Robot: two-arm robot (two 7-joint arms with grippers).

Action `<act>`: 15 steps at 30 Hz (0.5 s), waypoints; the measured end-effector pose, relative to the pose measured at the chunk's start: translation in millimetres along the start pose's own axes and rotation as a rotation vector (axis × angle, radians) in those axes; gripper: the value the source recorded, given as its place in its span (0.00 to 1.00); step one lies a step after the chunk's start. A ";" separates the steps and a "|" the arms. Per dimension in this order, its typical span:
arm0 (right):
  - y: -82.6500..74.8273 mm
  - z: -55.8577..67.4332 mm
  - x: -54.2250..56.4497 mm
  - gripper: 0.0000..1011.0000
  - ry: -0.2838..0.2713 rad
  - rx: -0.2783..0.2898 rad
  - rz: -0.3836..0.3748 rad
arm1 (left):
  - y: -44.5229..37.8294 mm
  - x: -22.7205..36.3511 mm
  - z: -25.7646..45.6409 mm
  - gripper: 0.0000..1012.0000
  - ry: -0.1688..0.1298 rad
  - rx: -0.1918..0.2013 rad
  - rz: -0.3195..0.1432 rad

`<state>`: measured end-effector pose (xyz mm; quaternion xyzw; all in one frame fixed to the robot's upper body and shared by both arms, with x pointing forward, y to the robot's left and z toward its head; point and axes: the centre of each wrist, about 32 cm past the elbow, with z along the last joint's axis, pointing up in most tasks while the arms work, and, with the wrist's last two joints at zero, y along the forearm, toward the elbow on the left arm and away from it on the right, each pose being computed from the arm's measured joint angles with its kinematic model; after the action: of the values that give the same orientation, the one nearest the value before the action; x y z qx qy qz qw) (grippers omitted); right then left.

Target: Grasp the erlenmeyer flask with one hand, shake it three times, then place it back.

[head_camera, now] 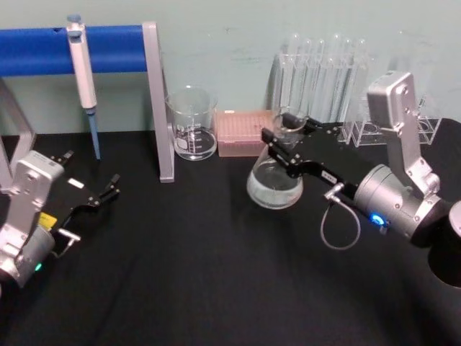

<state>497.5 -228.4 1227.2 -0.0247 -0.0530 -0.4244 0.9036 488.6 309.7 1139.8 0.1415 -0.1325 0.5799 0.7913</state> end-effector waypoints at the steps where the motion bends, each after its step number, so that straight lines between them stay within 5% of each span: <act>1: 0.4 0.0 -0.6 0.45 0.001 0.000 0.007 | 0.0 0.0 0.0 0.99 0.000 0.000 0.000; 15: 7.8 0.6 -16.4 0.45 0.036 0.007 0.190 | 0.0 0.0 0.0 0.99 0.000 0.000 0.000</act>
<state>493.1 -210.8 1225.8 -0.0188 -0.0359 -0.3371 0.9406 488.6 309.7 1139.8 0.1415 -0.1325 0.5799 0.7913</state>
